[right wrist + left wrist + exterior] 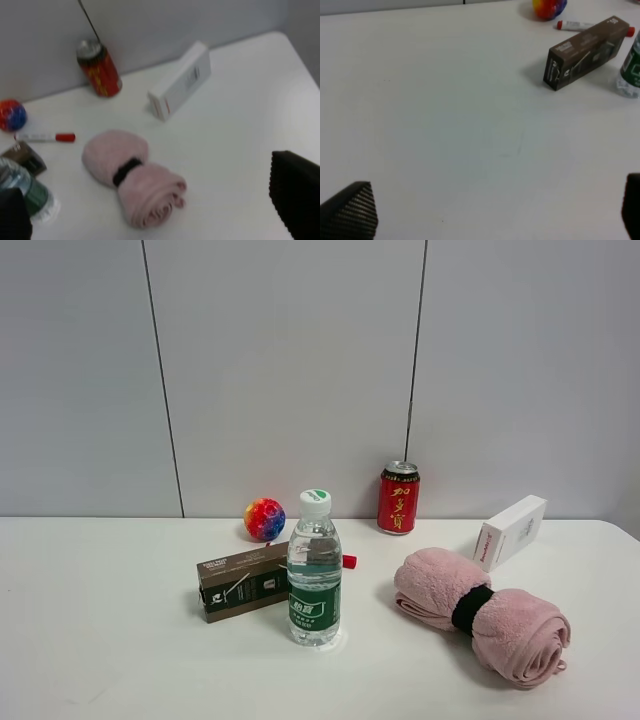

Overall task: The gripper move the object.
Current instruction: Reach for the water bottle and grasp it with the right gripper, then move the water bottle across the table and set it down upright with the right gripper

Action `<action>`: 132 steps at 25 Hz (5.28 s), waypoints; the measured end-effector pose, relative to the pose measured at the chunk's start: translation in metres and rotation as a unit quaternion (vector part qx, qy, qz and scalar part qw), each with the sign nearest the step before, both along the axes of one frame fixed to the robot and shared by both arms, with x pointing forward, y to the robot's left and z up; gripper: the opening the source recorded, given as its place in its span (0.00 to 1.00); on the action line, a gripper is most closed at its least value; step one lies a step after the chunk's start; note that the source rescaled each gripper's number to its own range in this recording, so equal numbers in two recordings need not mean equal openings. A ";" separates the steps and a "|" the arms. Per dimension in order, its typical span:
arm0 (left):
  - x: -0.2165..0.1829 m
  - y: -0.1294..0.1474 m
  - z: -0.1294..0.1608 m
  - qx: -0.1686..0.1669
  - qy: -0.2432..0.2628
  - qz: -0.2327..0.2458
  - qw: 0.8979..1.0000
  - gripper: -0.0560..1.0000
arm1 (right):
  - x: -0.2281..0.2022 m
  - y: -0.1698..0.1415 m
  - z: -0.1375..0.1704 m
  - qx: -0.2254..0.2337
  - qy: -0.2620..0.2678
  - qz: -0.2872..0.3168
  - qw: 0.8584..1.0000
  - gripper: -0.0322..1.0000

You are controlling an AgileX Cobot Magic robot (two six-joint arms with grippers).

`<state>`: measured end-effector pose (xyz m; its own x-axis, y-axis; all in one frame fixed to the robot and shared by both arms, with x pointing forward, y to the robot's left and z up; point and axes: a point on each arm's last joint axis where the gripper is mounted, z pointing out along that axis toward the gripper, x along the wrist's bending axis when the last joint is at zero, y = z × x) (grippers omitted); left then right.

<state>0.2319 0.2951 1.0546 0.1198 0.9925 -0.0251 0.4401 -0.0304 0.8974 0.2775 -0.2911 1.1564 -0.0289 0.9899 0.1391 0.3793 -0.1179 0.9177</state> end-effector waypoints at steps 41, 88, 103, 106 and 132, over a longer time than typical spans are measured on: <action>0.000 0.000 0.000 0.000 0.000 0.000 1.000 1.00 | 0.233 0.177 -0.230 -0.264 0.133 0.374 0.879 1.00; 0.000 0.000 0.000 0.000 0.000 0.000 1.000 1.00 | 0.255 0.219 -0.271 -0.170 -0.060 0.382 0.906 0.60; 0.000 0.000 0.000 0.000 0.000 0.000 1.000 1.00 | 0.256 0.218 -0.270 -0.178 -0.066 0.375 0.908 0.04; 0.000 0.000 0.000 0.000 0.000 0.000 1.000 1.00 | 0.256 0.218 -0.270 -0.176 -0.067 0.375 0.907 0.04; 0.000 0.000 0.000 0.001 0.000 0.000 1.000 1.00 | 0.265 0.278 -0.077 -0.083 -0.179 0.378 0.904 0.03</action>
